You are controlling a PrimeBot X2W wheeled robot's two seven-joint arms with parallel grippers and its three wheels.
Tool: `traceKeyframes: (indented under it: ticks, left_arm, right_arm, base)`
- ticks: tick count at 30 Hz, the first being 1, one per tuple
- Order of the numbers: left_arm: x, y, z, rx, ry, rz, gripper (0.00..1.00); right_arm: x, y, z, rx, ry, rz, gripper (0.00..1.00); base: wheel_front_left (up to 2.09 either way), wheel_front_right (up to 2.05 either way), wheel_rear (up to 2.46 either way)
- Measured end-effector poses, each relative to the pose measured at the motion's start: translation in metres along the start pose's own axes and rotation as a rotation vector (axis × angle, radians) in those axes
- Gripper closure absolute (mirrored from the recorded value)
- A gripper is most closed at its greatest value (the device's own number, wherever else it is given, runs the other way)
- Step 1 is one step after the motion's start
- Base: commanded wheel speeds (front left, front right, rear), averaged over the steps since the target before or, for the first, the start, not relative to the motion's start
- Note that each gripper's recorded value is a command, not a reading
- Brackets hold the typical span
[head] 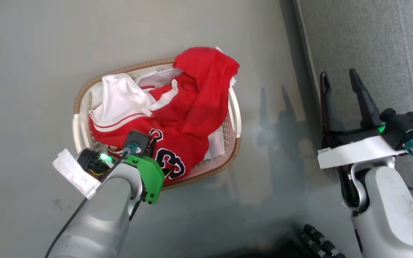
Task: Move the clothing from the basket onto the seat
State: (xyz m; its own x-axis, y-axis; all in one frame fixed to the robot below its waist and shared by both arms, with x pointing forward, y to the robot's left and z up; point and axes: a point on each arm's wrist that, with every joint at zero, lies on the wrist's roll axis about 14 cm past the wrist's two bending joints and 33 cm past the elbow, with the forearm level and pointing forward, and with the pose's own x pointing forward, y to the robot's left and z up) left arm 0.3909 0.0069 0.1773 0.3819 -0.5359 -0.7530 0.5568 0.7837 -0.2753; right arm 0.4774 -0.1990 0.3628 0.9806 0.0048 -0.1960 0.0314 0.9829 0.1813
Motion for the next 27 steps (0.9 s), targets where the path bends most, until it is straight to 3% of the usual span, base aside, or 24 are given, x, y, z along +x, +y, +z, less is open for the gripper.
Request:
traceKeyframes:
  ticks: [7, 14, 27]
  left_arm:
    - [-0.030, 0.000, 0.038, 0.009, -0.149, 0.037, 1.00]
    - [-0.076, -0.001, 0.097, 0.088, -0.350, 0.066, 1.00]
    - [-0.193, -0.034, 0.203, 0.429, -0.691, 0.094, 1.00]
  right_arm:
    - [-0.017, 0.008, 0.017, -0.006, -0.022, 0.012, 0.00]
    - [-0.044, 0.020, 0.036, -0.004, -0.051, 0.035, 0.00]
    - [-0.099, 0.043, 0.079, -0.001, -0.159, 0.092, 0.00]
  base:
    - [0.00, 0.00, 0.00]
    - [0.00, 0.00, 0.00]
    - [0.00, 0.00, 0.00]
